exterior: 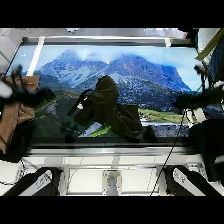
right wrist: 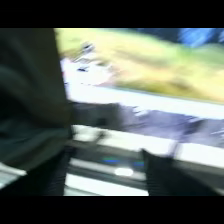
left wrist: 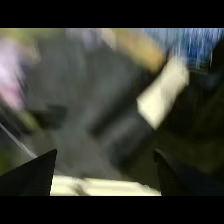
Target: Fold the clothes and pants, and hang the long-sleeved shirts on hangers.
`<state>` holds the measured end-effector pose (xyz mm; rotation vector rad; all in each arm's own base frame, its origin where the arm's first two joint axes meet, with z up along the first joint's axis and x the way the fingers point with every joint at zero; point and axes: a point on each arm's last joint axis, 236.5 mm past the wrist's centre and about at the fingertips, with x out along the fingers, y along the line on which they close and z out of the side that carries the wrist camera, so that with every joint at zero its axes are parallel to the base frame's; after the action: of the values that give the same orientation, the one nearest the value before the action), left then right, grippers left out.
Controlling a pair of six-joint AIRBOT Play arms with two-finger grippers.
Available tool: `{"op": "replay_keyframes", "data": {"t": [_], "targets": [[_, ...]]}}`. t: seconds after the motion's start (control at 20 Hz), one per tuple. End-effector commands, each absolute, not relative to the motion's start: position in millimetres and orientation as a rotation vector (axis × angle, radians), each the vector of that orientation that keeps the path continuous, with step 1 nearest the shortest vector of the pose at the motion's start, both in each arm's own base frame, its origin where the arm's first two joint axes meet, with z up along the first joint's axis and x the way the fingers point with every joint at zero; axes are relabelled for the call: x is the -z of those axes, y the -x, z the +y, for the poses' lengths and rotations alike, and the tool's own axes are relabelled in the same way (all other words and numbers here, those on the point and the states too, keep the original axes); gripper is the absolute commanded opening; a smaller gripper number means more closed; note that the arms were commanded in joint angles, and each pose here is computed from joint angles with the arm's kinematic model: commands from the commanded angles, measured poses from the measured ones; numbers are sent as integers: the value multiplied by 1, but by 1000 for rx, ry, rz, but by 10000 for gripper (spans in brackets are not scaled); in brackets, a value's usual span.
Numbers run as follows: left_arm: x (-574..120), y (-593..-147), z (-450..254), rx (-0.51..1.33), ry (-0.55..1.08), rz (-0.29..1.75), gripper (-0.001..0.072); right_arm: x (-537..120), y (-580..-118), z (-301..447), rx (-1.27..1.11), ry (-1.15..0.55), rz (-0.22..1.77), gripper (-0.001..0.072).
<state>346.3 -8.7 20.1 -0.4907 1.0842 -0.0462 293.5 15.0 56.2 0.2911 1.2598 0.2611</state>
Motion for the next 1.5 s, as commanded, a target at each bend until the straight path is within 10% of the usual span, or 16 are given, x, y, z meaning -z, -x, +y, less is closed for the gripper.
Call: {"op": "replay_keyframes", "data": {"t": [0.0,0.8,0.9,0.95,1.0,1.45], "targets": [[24,-300,-52,24,921,977,708,-12,-260,68,-331,-658,1211,533],[86,-339,-133,152,708,1067,701,36,-241,124,-440,-563,1267,567],[80,-354,-128,135,703,1023,447,41,-238,129,-452,-557,1293,567],[79,-357,-128,134,702,1018,92,45,-237,131,-452,-558,1307,567],[80,-356,-128,135,701,1020,22,49,-237,131,-448,-561,1319,567],[79,-354,-130,143,700,1028,25,90,-234,161,-456,-583,1435,568]]}}
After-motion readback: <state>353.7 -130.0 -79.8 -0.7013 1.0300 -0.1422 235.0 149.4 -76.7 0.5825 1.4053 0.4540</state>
